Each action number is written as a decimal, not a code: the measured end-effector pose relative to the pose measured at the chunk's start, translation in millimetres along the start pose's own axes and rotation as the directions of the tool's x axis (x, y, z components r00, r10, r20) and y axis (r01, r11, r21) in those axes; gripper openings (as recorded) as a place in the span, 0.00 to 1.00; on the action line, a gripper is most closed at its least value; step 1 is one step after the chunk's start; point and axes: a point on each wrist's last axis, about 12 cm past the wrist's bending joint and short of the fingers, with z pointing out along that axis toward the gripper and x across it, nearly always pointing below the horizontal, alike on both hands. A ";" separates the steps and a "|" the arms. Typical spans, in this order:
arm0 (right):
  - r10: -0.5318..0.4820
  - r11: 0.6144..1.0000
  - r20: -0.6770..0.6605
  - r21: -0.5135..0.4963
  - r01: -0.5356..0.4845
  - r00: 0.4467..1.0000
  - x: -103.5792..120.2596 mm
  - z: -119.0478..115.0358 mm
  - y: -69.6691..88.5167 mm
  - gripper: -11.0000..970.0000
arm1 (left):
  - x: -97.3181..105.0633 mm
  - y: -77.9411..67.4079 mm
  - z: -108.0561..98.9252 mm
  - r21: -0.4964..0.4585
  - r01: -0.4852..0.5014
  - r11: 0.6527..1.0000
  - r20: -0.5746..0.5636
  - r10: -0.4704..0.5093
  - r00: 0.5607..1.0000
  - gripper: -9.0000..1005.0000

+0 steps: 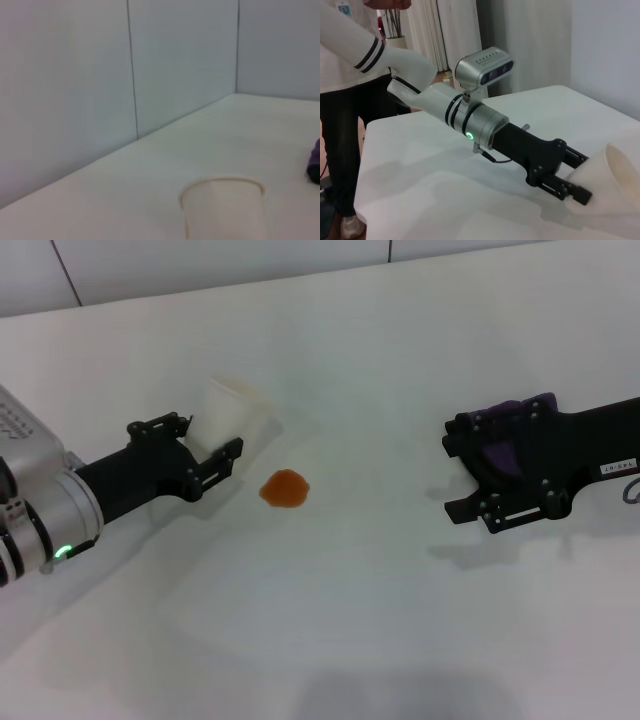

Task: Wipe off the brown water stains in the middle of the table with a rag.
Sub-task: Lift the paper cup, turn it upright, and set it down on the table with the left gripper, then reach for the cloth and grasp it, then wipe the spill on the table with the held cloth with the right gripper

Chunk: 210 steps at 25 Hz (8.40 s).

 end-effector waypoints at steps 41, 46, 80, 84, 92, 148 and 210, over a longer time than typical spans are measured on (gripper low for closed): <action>0.043 0.999 0.013 -0.023 -0.042 0.999 6.7 0.9 6.3 0.72 | 29.0 -10.8 -22.4 -0.052 0.030 0.998 -0.013 -0.030 0.999 0.69; 0.044 0.999 0.012 -0.027 -0.043 0.999 6.8 1.8 6.6 0.71 | 27.0 -9.3 -19.5 -0.054 0.031 0.998 -0.019 -0.032 0.999 0.83; 0.045 0.998 0.025 -0.033 -0.044 0.999 6.0 2.8 6.9 0.70 | 49.0 -23.1 -67.3 -0.063 0.100 0.993 0.078 -0.095 0.992 0.87; 0.048 0.998 0.035 -0.032 -0.047 0.998 5.1 2.7 7.1 0.70 | 48.1 -25.3 -81.9 -0.021 0.118 0.993 0.108 -0.115 0.988 0.87; 0.098 0.995 0.034 0.005 -0.099 0.995 2.3 2.8 1.3 0.70 | 42.9 -27.5 -101.3 0.123 0.137 0.983 0.050 -0.144 0.988 0.87; 0.706 0.670 -0.447 0.674 -0.312 0.549 -69.6 80.6 -83.6 0.67 | -29.9 -10.2 -119.3 0.445 -0.006 0.896 -0.114 0.063 0.991 0.86; 0.652 0.733 -0.543 0.631 -0.256 0.530 -50.8 103.9 -82.7 0.04 | -29.7 -15.5 -114.1 0.468 -0.017 0.883 -0.109 0.077 0.991 0.86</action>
